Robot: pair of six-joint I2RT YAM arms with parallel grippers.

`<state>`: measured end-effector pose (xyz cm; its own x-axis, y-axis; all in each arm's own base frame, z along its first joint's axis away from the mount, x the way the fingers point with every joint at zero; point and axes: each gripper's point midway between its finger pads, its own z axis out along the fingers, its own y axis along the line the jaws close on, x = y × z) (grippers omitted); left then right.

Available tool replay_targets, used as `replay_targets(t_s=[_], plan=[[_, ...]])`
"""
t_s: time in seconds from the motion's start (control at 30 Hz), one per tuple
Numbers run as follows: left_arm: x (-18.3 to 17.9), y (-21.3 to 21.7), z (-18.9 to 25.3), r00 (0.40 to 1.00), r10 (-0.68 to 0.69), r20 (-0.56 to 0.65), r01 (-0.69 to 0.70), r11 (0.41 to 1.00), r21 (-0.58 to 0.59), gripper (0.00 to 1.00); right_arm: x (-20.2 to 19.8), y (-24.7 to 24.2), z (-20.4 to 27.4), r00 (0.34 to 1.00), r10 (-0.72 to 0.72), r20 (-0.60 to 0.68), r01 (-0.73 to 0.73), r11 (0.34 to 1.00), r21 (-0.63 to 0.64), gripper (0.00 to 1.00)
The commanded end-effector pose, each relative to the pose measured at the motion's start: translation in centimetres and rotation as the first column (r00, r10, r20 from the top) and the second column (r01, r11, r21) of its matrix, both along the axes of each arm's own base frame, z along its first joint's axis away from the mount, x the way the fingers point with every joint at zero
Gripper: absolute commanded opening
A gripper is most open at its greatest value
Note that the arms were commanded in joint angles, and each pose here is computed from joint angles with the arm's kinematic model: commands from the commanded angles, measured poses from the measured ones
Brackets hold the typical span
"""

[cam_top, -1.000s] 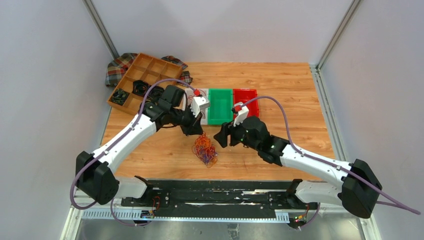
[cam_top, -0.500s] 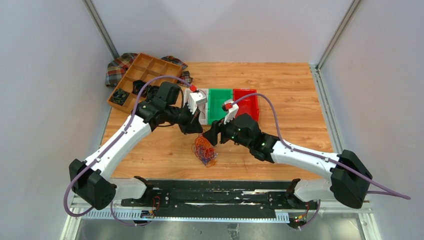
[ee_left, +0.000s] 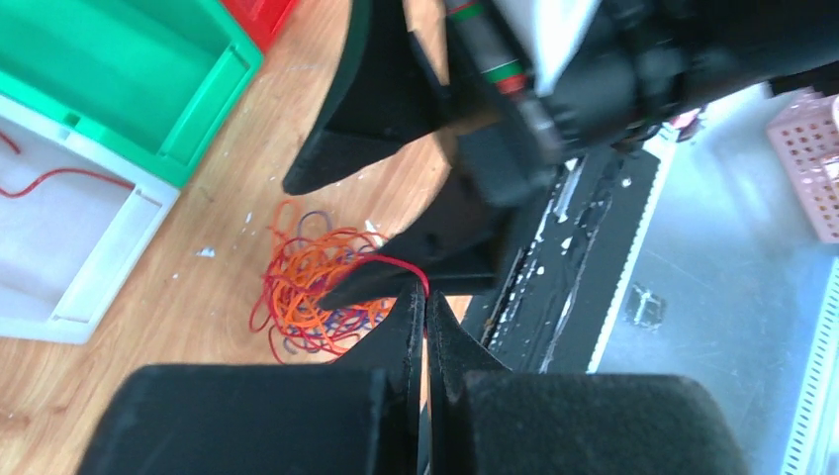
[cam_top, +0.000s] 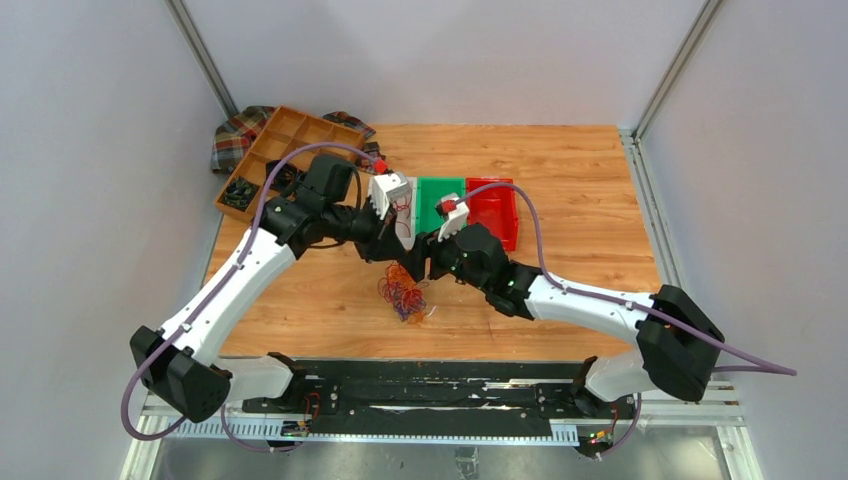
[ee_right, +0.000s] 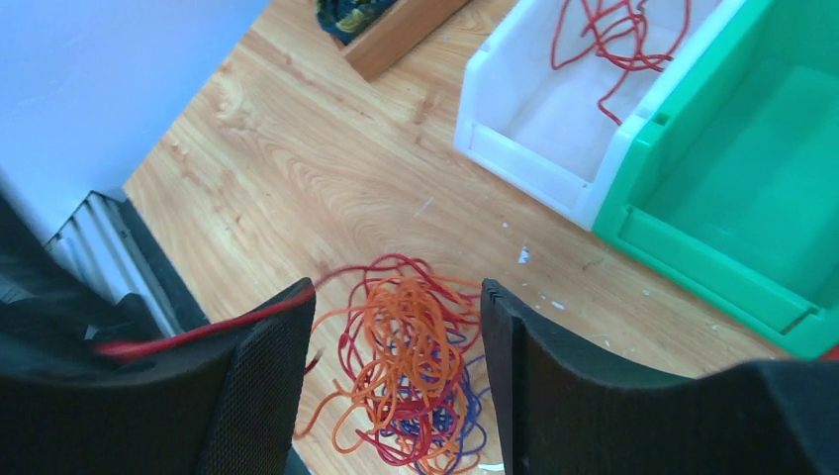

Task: Untangle the cables
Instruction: Untie the cable.

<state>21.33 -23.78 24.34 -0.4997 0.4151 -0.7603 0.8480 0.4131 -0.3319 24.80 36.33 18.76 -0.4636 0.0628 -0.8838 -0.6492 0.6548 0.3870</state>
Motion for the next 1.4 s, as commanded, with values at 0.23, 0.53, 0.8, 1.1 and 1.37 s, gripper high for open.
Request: replay_targets(t_s=[0.23,0.53,0.8,1.1,1.37], plan=[[-3.4,-0.6,9.8,0.997,-0.057,0.059,0.066,0.982,-0.174,0.01,0.5,-1.8,-3.7,0.995,-0.101,-0.026,0.099,0.993,-0.065,0.6],[-3.6,-0.4,17.5,0.977,-0.017,0.213,0.075,0.961,-0.267,0.01,-1.2,-4.4,-7.4,0.987,-0.132,-0.087,0.123,0.986,-0.109,0.59],[-4.1,0.0,25.5,0.92,0.03,0.392,0.119,0.929,-0.351,0.0,-2.4,-6.1,-9.2,0.982,-0.148,-0.116,0.132,0.982,-0.133,0.58],[-4.8,1.1,34.3,0.828,0.152,0.54,0.139,0.877,-0.461,0.0,-3.7,-7.8,-11.6,0.973,-0.166,-0.159,0.14,0.977,-0.159,0.57],[-5.7,1.8,36.8,0.769,0.21,0.604,0.178,0.837,-0.518,0.0,-4.0,-8.3,-7.3,0.988,-0.13,-0.08,0.12,0.986,-0.119,0.58]])
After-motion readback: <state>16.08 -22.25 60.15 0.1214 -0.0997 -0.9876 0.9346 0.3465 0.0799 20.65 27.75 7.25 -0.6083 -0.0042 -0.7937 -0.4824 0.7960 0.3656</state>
